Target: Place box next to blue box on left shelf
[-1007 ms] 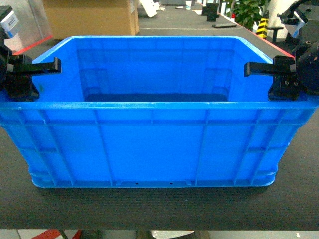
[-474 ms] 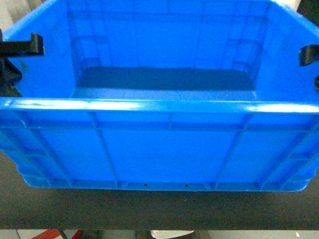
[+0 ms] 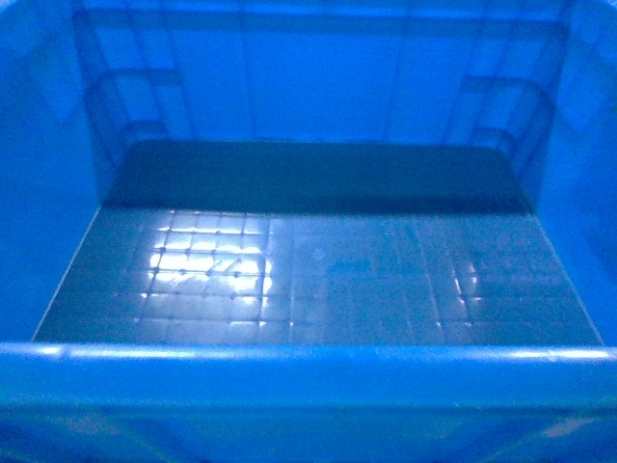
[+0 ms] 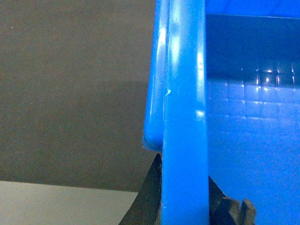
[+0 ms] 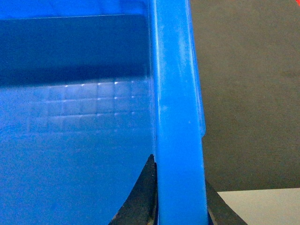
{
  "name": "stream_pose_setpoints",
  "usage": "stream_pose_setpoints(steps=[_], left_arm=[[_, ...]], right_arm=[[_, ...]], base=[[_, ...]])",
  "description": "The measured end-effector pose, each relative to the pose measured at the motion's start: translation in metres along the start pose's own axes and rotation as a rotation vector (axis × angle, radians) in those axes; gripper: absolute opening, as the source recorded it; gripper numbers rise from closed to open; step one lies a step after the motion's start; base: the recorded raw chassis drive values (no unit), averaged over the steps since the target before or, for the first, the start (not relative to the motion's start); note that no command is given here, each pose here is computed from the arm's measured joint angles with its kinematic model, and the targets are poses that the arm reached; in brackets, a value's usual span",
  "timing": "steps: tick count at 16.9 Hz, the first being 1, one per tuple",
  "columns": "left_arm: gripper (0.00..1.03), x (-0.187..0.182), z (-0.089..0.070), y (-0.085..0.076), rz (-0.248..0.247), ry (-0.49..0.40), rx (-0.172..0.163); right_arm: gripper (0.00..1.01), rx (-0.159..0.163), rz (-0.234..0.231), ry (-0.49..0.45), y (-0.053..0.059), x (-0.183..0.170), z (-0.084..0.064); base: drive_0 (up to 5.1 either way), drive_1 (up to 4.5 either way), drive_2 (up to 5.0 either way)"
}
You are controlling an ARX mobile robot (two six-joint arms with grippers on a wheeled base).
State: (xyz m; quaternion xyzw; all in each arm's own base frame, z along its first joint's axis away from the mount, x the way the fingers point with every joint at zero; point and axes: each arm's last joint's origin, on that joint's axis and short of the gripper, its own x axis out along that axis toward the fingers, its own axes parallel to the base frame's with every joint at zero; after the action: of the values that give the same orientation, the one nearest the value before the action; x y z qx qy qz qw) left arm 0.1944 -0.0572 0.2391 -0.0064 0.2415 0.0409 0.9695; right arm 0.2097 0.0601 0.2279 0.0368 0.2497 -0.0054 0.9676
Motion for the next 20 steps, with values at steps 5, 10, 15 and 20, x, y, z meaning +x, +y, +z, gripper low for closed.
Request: stream_pose_setpoints(steps=[5, 10, 15, 20], left_arm=[[0.08, -0.037, -0.017, 0.001, 0.004, -0.074, -0.007], [0.08, -0.037, -0.016, 0.001, 0.003, -0.078, -0.006], [0.08, -0.038, -0.016, 0.001, 0.005, -0.079, -0.006], [0.08, -0.037, -0.016, 0.001, 0.004, -0.079, -0.007]], right_arm=[[0.1, -0.025, -0.006, -0.091, -0.001, -0.037, -0.014], [0.1, -0.027, -0.01, -0.102, -0.001, -0.038, -0.013], [0.1, -0.027, -0.01, -0.103, -0.001, -0.038, -0.013], [0.1, -0.027, -0.011, -0.103, -0.001, -0.038, -0.013]], base=[[0.0, 0.0, 0.0], [0.0, 0.0, 0.0], [0.0, 0.0, 0.0], [0.0, 0.0, 0.0]])
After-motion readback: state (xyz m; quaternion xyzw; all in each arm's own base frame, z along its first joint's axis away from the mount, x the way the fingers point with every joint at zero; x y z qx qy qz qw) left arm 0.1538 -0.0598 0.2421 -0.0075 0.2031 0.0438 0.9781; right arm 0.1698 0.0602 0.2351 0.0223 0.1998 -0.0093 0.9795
